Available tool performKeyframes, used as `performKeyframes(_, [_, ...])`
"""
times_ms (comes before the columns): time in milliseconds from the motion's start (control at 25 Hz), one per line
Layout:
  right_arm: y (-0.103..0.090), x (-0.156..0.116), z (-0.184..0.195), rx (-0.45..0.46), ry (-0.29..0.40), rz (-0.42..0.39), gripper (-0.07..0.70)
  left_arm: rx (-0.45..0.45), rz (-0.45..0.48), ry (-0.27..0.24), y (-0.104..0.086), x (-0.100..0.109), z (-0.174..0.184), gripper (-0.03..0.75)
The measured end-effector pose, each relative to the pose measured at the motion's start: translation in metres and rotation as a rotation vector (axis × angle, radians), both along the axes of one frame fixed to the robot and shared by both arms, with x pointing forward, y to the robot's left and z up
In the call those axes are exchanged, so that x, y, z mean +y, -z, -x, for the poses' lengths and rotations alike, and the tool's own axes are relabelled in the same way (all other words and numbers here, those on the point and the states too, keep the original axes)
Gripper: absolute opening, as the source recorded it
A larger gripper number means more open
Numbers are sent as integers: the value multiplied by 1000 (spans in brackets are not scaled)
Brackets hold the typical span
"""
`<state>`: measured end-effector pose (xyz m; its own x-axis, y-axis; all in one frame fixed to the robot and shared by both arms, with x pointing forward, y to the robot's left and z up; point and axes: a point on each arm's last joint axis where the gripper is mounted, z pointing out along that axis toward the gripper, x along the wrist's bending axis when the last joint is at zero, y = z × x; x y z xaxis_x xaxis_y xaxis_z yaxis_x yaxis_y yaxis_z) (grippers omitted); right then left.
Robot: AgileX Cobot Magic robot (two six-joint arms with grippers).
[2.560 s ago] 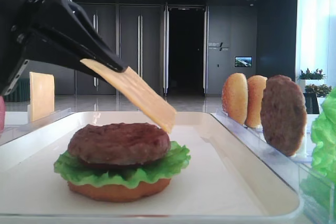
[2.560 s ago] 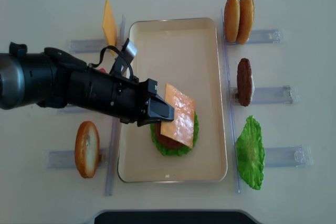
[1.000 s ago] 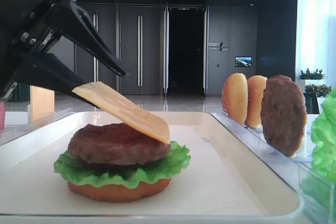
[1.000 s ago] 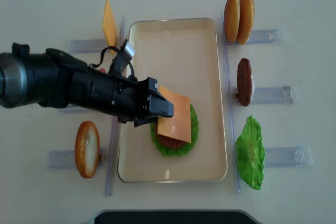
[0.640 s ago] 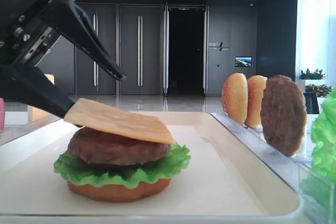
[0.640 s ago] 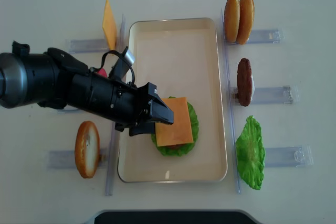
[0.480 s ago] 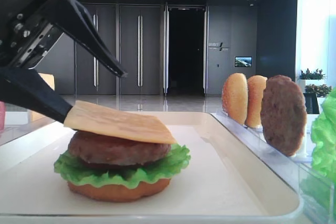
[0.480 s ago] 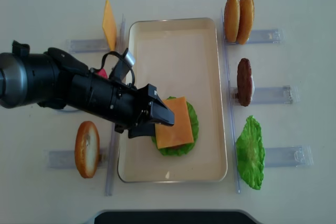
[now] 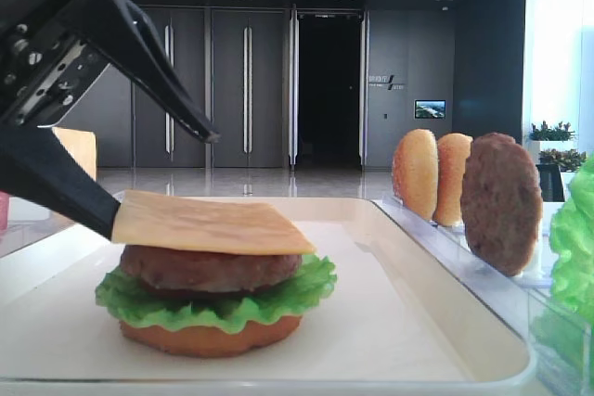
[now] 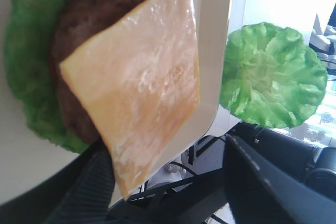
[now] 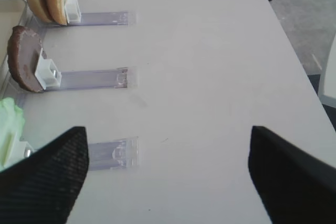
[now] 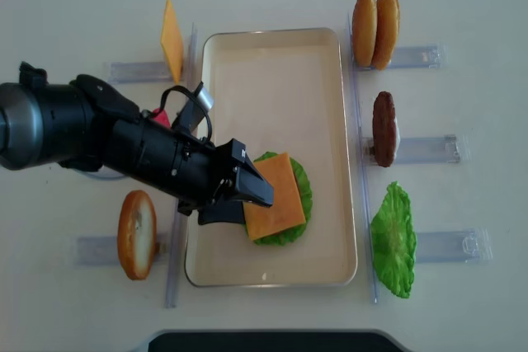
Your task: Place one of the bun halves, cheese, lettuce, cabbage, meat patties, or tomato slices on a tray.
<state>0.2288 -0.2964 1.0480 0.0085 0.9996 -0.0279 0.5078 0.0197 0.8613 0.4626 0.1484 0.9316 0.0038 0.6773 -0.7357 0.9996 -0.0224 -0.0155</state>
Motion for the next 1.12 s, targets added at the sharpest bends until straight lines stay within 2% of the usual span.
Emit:
performKeyframes(280, [0, 0, 0, 0, 0, 0, 587, -8, -21, 0, 1, 1, -1, 485])
performKeyframes(440, [0, 0, 0, 0, 0, 0, 587, -23, -73, 36, -3, 2, -6, 485])
performKeyframes(720, [0, 0, 0, 0, 0, 0, 587, 3, -188, 102, -11, 7, -13, 485])
performKeyframes(960, [0, 0, 0, 0, 0, 0, 587, -20, -199, 144, -31, 2, -27, 485])
performKeyframes(1120, [0, 0, 0, 0, 0, 0, 587, -98, -191, 151, -54, -3, -44, 485])
